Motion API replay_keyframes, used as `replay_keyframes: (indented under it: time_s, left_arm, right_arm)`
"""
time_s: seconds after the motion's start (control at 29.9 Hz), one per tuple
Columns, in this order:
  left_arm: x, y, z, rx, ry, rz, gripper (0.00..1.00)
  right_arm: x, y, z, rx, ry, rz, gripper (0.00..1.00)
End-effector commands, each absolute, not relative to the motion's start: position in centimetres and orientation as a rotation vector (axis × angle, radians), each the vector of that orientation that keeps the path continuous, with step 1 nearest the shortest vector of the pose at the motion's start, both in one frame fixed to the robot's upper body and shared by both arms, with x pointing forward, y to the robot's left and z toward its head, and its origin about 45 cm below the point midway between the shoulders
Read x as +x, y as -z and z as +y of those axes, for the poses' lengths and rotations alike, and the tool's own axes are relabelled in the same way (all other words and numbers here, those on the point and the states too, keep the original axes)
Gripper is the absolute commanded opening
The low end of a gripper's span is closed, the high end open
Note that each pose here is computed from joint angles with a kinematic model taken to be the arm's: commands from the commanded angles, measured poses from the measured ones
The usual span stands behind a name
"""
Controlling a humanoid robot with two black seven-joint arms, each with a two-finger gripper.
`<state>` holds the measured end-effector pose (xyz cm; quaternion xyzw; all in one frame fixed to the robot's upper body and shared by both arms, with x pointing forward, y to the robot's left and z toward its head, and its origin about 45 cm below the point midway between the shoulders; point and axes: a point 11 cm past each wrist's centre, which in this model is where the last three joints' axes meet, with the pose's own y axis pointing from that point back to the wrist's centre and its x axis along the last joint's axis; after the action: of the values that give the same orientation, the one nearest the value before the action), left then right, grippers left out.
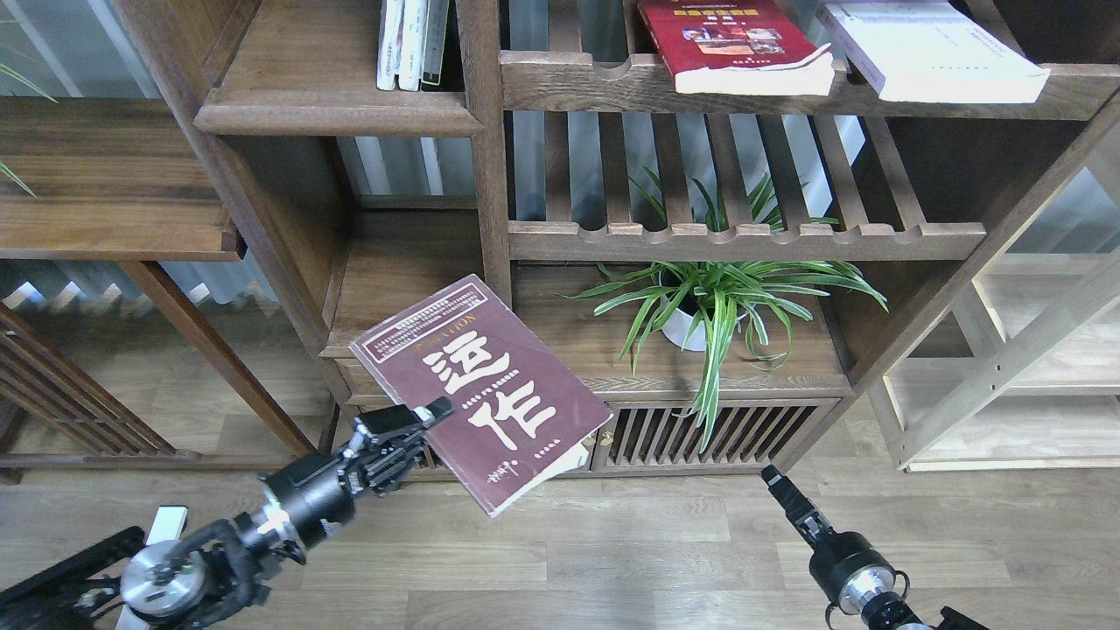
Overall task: Organize books on shelf
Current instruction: 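Lift the book with the left gripper up toward the top shelf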
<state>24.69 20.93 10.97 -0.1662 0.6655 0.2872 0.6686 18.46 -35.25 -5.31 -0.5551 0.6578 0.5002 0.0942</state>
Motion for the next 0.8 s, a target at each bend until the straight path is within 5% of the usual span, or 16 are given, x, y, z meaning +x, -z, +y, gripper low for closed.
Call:
replay_keyframes:
  time_s: [0.0,0.77]
  left_arm:
    - [24.3,-12.1,23.8,-0.322,-0.688,1.431,0.03]
    - [30.2,-26.6,34.3,-0.054,-0.843,0.646,0.03]
  right_arm:
    - [18.5,5.5,-35.3,-1.640,-1.484,1.965,0.99]
    - [21.9,4.7,-33.4,-1.670,-1.451,1.911,0.99]
